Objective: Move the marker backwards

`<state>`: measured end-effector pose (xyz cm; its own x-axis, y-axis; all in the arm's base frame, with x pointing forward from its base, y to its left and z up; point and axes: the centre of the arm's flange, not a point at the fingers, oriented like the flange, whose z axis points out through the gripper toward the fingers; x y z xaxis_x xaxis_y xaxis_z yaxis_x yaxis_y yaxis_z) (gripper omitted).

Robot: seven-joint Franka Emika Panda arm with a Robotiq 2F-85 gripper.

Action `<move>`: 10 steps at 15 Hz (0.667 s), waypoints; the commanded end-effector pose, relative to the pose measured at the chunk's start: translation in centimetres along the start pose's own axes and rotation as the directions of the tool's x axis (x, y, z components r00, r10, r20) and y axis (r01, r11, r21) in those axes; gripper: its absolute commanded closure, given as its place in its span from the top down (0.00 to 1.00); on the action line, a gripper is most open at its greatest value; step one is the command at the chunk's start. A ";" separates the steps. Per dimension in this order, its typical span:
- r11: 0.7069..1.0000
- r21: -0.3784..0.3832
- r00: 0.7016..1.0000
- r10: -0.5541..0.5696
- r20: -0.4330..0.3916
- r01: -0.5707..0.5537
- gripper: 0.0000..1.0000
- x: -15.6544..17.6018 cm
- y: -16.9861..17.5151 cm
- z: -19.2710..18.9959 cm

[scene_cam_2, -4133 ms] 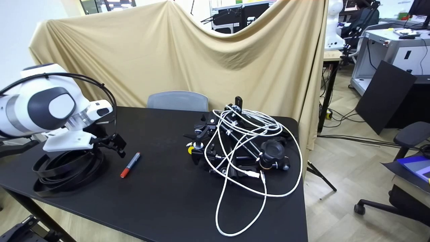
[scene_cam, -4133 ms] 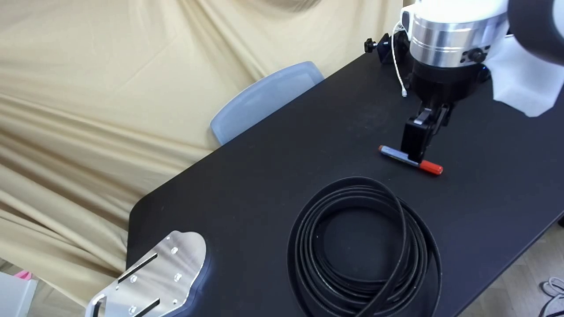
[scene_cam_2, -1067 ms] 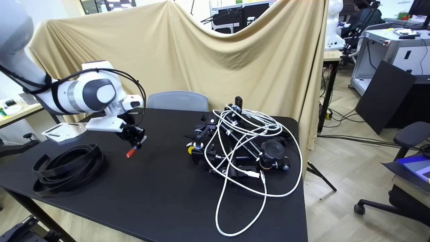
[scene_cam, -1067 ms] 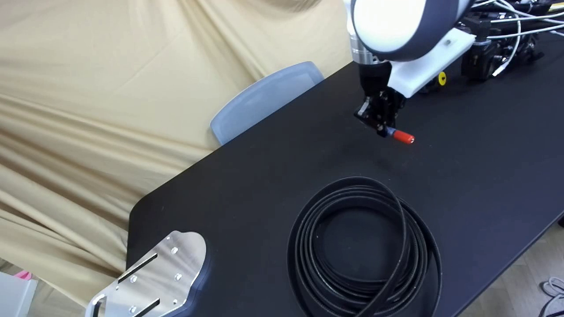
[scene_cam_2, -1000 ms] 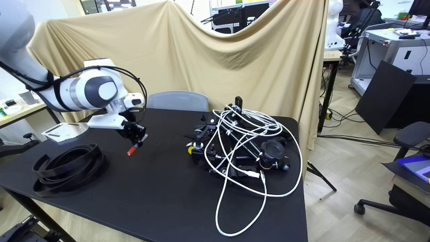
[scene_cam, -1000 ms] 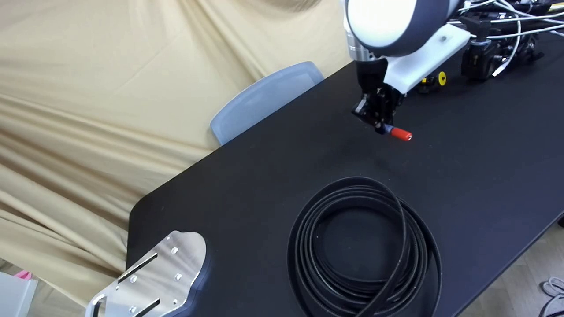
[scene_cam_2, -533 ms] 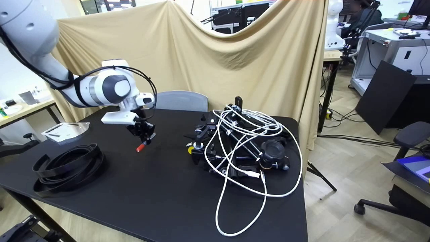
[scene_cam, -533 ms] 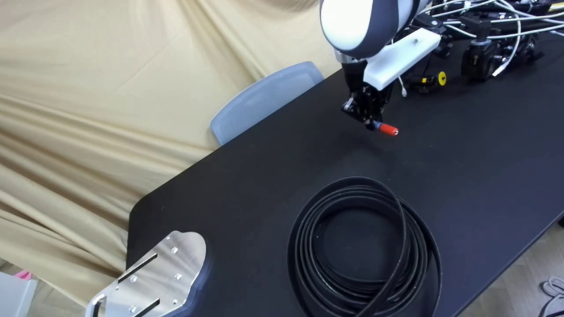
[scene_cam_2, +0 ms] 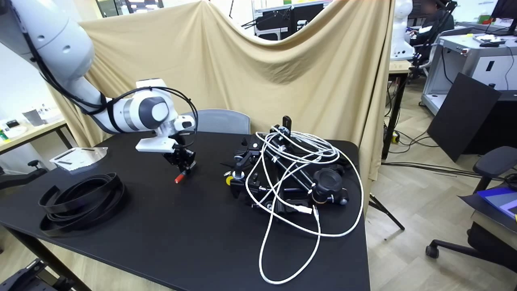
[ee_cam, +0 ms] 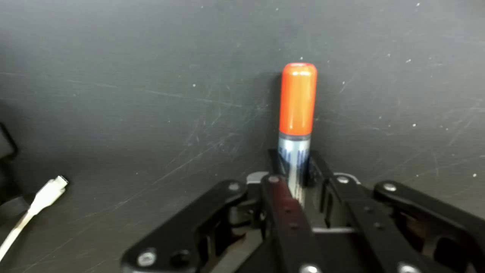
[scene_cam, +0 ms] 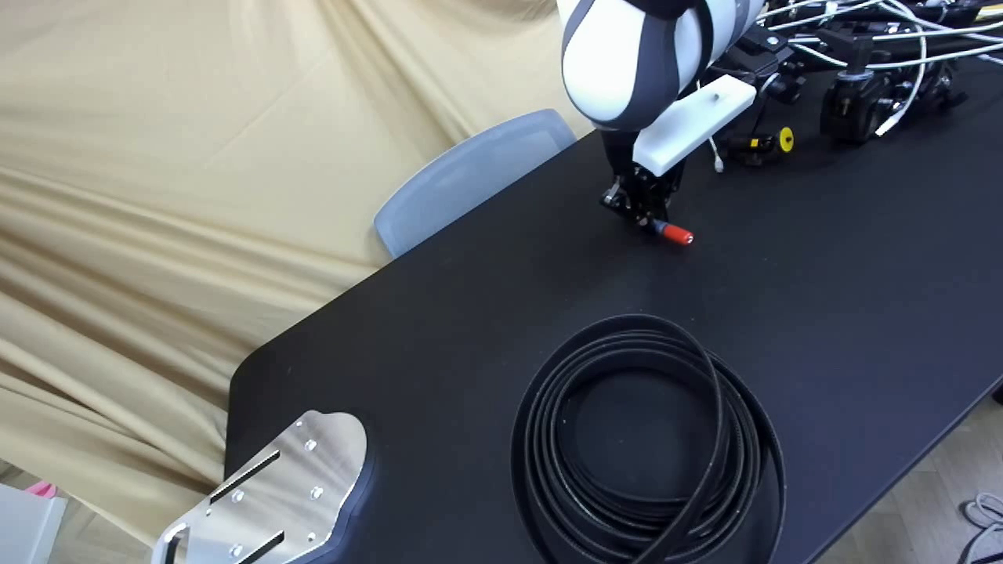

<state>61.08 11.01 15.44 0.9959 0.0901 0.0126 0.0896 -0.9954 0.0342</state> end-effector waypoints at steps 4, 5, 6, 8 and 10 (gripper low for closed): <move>1.000 -0.016 1.000 -0.012 -0.016 0.012 0.59 1.0 0.0 -0.4; 1.000 -0.012 1.000 -0.015 -0.018 0.015 0.67 0.9 0.0 -0.8; 1.000 -0.010 1.000 -0.012 -0.013 0.012 0.73 0.7 0.1 -1.4; 1.000 -0.014 1.000 -0.015 -0.017 0.015 0.87 0.3 0.2 -2.6; 1.000 -0.019 1.000 -0.013 -0.016 0.013 0.98 -0.4 0.4 -4.3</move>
<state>61.93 11.15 16.69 0.9944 0.0997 0.0365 0.0984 -0.9945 0.0359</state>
